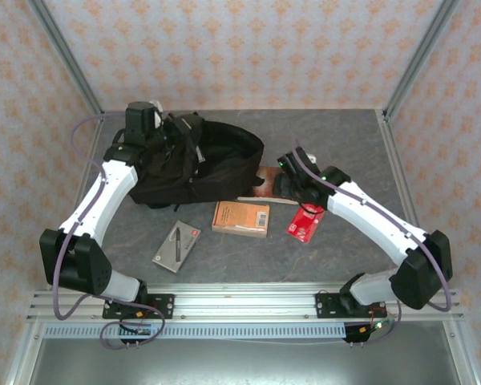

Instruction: Pack the student bag

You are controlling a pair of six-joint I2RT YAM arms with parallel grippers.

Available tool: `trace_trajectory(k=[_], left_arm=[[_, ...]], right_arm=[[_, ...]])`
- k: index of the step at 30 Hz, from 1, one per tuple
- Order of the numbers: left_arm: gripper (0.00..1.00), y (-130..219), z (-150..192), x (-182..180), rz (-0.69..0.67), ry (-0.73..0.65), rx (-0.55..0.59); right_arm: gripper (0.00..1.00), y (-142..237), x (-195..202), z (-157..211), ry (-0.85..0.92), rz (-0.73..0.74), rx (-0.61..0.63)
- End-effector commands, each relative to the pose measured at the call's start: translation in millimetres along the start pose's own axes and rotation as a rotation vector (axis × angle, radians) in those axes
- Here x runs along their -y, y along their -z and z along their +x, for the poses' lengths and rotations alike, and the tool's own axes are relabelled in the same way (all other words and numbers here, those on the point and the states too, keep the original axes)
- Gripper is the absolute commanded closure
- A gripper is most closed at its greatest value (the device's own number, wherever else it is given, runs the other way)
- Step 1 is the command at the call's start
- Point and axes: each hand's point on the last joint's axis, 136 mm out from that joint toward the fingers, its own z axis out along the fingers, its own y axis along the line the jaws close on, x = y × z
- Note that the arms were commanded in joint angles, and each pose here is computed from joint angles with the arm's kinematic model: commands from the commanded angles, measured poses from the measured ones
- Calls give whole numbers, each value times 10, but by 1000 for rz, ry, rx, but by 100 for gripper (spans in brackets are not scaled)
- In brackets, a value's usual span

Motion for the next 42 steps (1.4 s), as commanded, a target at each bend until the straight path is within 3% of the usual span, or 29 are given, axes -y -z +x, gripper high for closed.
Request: trace_trajectory(k=[1, 3, 7, 11, 13, 26, 32, 42], left_arm=[[100, 173, -50, 115, 48, -3, 63], [100, 175, -53, 81, 29, -18, 75], [100, 77, -14, 48, 35, -9, 50], [100, 9, 27, 30, 57, 17, 38], [100, -18, 42, 56, 79, 37, 28], [100, -62, 82, 60, 99, 62, 7], [100, -91, 121, 93, 114, 66, -8], [100, -110, 171, 138, 120, 49, -23]], right_arm=[[32, -23, 473, 89, -89, 145, -23], [32, -88, 617, 124, -144, 145, -46], [32, -357, 827, 234, -357, -7, -128], [32, -650, 1007, 184, -552, -147, -145], [31, -797, 1147, 137, -597, -140, -140], [30, -1413, 1362, 175, -693, -177, -242], [31, -1440, 1122, 164, -709, -335, -272], [34, -1348, 1028, 86, -664, -357, -252]])
